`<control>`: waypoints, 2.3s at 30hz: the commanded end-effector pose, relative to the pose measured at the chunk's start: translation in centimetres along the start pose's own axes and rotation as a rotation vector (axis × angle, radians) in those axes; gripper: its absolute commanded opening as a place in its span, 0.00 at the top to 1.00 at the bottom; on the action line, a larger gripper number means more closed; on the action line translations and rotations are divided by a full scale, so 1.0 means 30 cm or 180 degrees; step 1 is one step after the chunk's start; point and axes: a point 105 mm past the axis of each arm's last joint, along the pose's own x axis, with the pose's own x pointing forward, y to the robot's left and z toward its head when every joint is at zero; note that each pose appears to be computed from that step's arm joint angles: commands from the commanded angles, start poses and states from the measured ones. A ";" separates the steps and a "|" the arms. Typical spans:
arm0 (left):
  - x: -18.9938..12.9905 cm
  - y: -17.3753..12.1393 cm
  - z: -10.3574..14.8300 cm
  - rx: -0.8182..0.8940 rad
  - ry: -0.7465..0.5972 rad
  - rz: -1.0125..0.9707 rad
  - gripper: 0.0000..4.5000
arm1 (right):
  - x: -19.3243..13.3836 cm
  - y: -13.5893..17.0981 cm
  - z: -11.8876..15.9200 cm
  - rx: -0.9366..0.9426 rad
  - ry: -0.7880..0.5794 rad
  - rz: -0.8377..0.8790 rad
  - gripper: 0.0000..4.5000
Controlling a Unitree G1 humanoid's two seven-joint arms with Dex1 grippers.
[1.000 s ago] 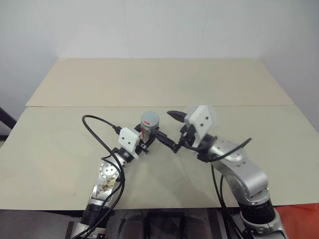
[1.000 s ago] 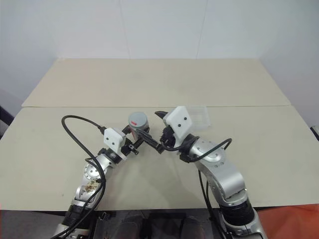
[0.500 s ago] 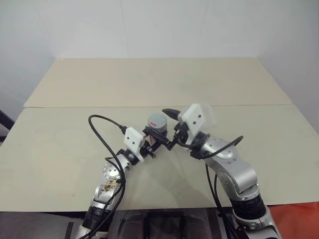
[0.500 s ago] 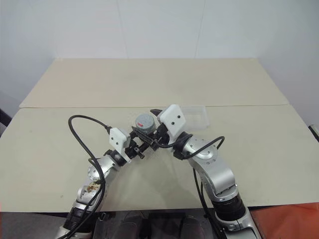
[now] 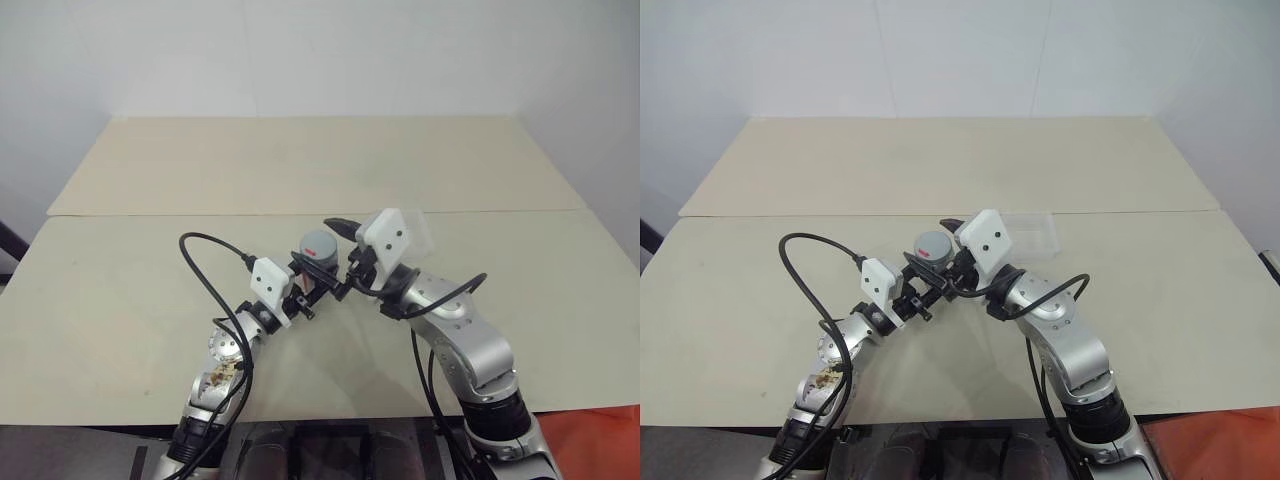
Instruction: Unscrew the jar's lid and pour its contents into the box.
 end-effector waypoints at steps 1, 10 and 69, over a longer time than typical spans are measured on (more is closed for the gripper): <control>0.008 -0.012 0.048 0.0069 -0.0200 -0.0043 0.56 | -0.004 -0.001 0.043 -0.0048 -0.0144 0.0003 0.36; 0.007 -0.025 0.056 0.0072 -0.0235 -0.0141 0.56 | -0.004 -0.006 0.033 -0.0138 -0.0063 0.0105 0.38; 0.040 -0.002 0.003 0.0171 -0.0018 -0.0280 0.56 | -0.087 0.010 0.094 0.0025 -0.0223 -0.0527 0.01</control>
